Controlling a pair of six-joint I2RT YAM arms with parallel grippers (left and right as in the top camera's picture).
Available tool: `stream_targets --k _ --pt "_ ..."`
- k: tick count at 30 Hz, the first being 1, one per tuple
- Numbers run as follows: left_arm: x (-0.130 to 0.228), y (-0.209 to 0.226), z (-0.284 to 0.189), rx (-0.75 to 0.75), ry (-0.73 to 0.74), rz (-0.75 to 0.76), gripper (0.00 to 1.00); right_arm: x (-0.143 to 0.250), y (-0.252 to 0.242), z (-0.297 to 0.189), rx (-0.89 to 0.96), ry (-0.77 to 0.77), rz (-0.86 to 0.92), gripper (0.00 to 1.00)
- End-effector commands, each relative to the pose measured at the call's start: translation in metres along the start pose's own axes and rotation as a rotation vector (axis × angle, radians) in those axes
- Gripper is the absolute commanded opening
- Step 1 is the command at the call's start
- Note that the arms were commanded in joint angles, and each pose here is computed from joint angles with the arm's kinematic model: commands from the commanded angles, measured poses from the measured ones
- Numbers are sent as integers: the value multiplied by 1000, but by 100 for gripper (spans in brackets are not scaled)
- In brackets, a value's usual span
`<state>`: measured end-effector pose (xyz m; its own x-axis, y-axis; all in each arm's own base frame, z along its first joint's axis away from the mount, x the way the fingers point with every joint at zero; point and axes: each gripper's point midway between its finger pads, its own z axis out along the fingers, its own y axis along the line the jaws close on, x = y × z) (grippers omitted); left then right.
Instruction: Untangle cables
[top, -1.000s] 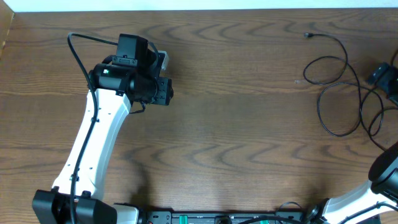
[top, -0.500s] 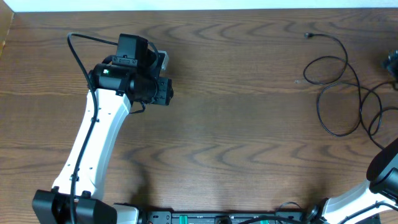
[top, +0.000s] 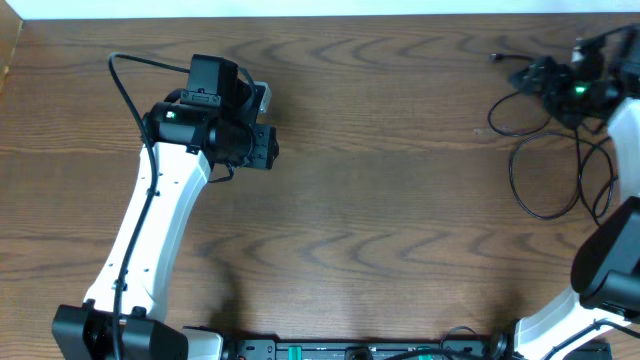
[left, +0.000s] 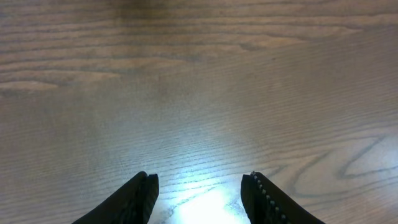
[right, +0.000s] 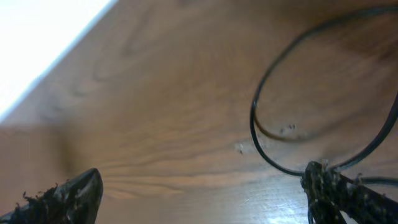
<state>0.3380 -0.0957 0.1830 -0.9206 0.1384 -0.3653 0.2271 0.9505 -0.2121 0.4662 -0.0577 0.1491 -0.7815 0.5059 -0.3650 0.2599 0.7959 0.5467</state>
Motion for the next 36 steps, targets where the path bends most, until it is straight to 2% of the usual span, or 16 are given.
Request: stream_targets --k 1,5,7,14,17,30,33,36 --pt "2 3 2 -11 9 2 49 -4 -30 -2 344 -78 -29 99" --pt "3 4 2 -11 12 1 49 -6 -50 -11 543 -169 111 99" --pt "3 4 2 -11 12 1 49 -4 -55 -14 583 -208 209 99" --pt "3 4 2 -11 12 2 49 25 -69 1 589 -271 608 99" --pt "3 4 2 -11 12 2 49 38 -80 12 589 -289 704 99" --pt "2 4 2 -11 11 2 49 33 -92 49 462 -388 568 98" --pt "2 4 2 -11 10 2 49 30 -93 54 447 -400 568 92" --pt "2 4 2 -11 11 2 49 28 -92 63 428 -405 564 79"
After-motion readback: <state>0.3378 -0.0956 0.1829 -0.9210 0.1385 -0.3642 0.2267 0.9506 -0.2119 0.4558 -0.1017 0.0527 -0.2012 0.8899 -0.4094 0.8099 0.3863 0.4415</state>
